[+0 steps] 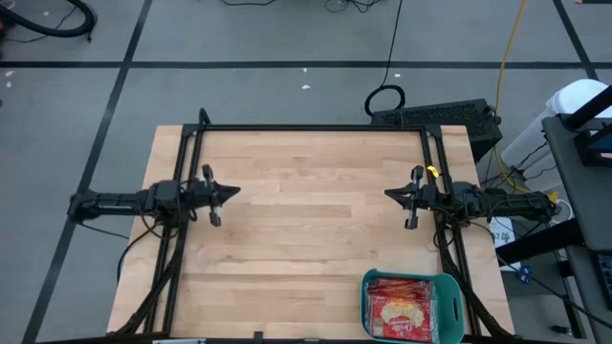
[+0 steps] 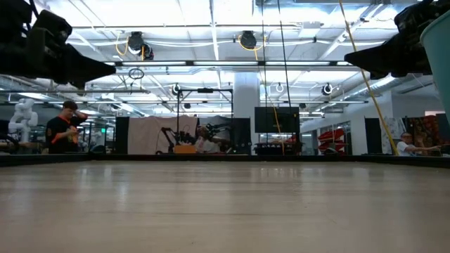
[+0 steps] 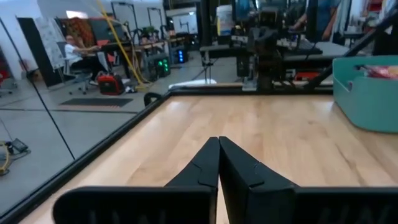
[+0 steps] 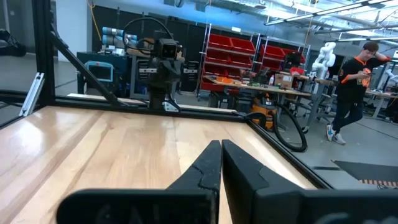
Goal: Sort popcorn bags into baskets
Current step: Return to Home Position
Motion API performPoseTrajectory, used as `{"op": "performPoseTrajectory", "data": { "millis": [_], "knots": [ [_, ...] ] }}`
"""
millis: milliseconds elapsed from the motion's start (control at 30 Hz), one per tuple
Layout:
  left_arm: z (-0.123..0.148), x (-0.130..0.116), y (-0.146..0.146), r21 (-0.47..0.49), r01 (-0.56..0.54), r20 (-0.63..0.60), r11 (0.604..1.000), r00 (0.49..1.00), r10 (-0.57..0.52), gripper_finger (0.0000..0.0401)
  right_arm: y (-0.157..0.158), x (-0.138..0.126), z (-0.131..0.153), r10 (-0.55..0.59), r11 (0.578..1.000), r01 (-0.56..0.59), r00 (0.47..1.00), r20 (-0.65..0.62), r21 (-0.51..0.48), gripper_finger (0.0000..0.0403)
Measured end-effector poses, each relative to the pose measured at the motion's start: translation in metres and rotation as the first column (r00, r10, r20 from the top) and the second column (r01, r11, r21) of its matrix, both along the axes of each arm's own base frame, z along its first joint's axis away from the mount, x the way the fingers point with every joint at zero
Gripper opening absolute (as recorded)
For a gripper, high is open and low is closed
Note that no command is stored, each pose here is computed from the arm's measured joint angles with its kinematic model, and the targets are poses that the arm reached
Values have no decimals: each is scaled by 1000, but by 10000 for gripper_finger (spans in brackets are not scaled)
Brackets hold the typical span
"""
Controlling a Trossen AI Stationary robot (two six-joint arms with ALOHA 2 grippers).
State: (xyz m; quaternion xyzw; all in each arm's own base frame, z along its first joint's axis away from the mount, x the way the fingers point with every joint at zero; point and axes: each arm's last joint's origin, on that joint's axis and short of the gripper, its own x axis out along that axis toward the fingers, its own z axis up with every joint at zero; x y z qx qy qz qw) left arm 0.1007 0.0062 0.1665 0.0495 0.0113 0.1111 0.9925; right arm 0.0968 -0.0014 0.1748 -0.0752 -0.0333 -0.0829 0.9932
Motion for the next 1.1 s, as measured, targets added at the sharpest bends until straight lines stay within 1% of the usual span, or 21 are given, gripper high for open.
{"op": "performPoseTrajectory", "data": {
  "millis": [133, 200, 267, 433, 633, 867, 1100],
  "knots": [
    [3, -3, 1, 17, 3, 40, 1000, 999, -3, 10, 0, 0, 0, 0, 1000, 0, 1000, 2, 0, 6],
    [5, -4, 1, 34, 27, 53, 999, 998, -29, 5, 0, 0, 0, 0, 1000, 0, 1000, 2, 0, 6],
    [4, -4, 1, 37, 54, 42, 998, 998, -55, 4, 0, 0, 0, 0, 1000, 0, 1000, 2, 0, 6],
    [2, -4, 1, 10, 130, 27, 991, 991, -130, 12, 0, 0, 0, 0, 1000, 0, 1000, 2, 0, 6],
    [1, -3, 0, -1, 150, 23, 989, 988, -150, 4, 0, 0, 0, 0, 1000, 0, 1000, 3, 0, 6],
    [2, -3, 0, 33, 148, 24, 988, 988, -149, 31, 0, 0, 0, 0, 1000, 0, 1000, 3, 0, 6],
    [2, -3, 0, 33, 147, 31, 989, 989, -148, 37, 0, 0, 0, 1, 1000, -1, 1000, 3, 0, 6]
  ]
}}
